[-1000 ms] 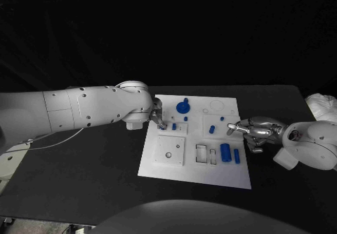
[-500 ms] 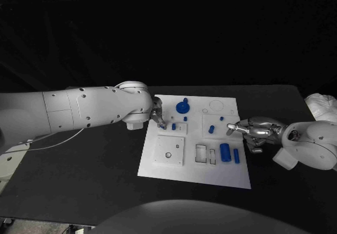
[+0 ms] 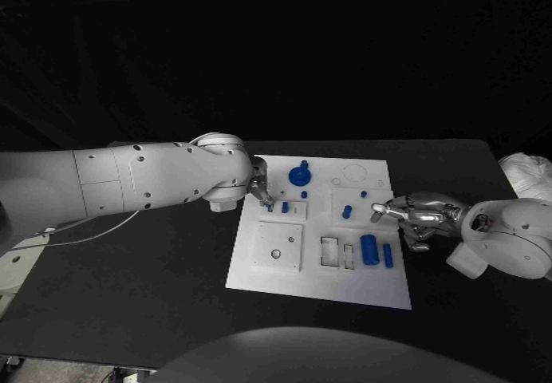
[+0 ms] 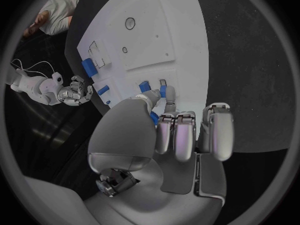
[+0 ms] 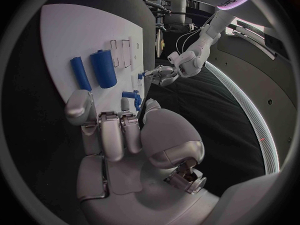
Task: Assemble the parts on the task board
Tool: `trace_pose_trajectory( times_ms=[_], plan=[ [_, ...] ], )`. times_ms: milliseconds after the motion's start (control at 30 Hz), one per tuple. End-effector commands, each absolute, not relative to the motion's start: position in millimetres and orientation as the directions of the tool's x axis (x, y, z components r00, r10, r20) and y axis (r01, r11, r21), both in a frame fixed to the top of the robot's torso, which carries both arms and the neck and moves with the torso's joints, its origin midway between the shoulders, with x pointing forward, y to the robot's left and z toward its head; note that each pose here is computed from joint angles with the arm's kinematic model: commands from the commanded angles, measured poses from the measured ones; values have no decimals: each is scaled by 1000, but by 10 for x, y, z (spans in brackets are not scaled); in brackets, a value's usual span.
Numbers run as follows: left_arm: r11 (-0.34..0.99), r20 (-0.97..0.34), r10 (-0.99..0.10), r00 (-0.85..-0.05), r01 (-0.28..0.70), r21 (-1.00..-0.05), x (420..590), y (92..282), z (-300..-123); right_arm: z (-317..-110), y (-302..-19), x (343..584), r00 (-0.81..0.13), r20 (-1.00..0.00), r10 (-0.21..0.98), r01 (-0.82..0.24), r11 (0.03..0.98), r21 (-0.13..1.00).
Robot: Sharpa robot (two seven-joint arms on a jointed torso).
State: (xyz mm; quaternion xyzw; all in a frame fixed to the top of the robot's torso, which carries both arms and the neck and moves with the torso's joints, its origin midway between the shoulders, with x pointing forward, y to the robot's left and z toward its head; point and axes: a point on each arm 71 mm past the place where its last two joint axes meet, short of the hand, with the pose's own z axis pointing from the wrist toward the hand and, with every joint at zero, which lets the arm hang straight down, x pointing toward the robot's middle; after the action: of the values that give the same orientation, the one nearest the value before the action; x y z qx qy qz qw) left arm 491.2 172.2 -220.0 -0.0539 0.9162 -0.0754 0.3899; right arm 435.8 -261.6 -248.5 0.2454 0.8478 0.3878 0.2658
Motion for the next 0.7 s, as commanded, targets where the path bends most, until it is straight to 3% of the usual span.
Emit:
trace_pose_trajectory(
  times_ms=[33,700],
  plan=[
    [981,-717,-153,-680,-18,-192,4923,1687,-2196,-2493,-2599,4343,-753,-252,609,205,580,789],
    [985,-705,-131,-697,-14,-170,4927,1699,-2225,-2495,-2604,4338,-752,-252,610,206,579,788]
  ],
)
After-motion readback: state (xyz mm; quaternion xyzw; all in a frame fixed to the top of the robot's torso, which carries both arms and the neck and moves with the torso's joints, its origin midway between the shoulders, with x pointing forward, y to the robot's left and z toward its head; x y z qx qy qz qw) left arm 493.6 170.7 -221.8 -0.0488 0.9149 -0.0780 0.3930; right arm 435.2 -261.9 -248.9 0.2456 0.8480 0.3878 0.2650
